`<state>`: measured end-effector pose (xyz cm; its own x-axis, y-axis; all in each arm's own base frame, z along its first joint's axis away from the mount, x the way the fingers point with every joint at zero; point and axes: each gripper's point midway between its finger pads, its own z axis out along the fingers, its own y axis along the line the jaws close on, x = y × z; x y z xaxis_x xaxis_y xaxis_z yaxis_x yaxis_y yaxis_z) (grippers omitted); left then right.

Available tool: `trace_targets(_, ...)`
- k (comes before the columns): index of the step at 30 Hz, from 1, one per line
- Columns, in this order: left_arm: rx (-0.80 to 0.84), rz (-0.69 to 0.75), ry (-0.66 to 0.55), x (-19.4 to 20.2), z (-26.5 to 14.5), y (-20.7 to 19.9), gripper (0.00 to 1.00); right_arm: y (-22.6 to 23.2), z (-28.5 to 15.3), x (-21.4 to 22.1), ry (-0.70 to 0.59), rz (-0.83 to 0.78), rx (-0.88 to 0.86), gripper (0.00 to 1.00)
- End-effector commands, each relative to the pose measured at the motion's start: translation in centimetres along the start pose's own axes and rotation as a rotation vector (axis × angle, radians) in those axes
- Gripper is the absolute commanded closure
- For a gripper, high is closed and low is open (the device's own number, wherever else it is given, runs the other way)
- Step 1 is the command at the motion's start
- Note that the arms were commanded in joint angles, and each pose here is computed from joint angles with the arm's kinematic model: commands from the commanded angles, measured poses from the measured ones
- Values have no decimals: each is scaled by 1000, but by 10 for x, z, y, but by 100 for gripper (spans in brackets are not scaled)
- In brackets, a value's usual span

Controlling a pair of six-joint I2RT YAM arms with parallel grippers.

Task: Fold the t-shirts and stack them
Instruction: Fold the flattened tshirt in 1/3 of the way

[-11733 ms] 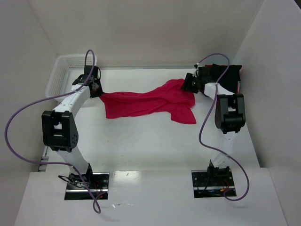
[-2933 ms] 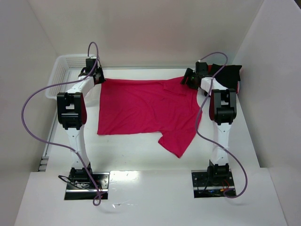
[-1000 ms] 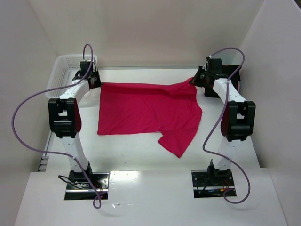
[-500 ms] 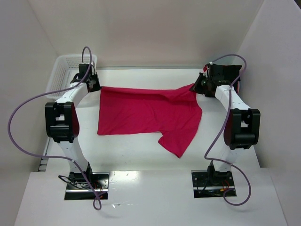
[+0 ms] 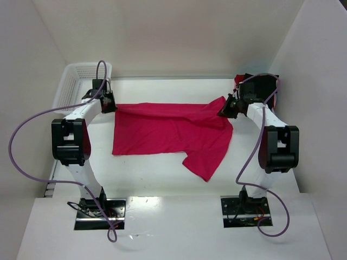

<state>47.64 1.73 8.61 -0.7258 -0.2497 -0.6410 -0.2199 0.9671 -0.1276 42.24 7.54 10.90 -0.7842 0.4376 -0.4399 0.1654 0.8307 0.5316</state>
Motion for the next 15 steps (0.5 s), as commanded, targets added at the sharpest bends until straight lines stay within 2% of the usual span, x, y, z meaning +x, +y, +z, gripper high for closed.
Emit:
trace_targets(1, 13, 16, -27, -7, -17, -6, 100, 4, -12, 1, -12, 20, -10, 100)
trace_targets(9, -15, 17, 17, 12, -10, 1, 100, 0, -5, 17, 15, 36, 12, 100)
trace_targets(15, -25, 26, 76, 36, -7, 3, 100, -9, -3, 10, -4, 40, 74, 100)
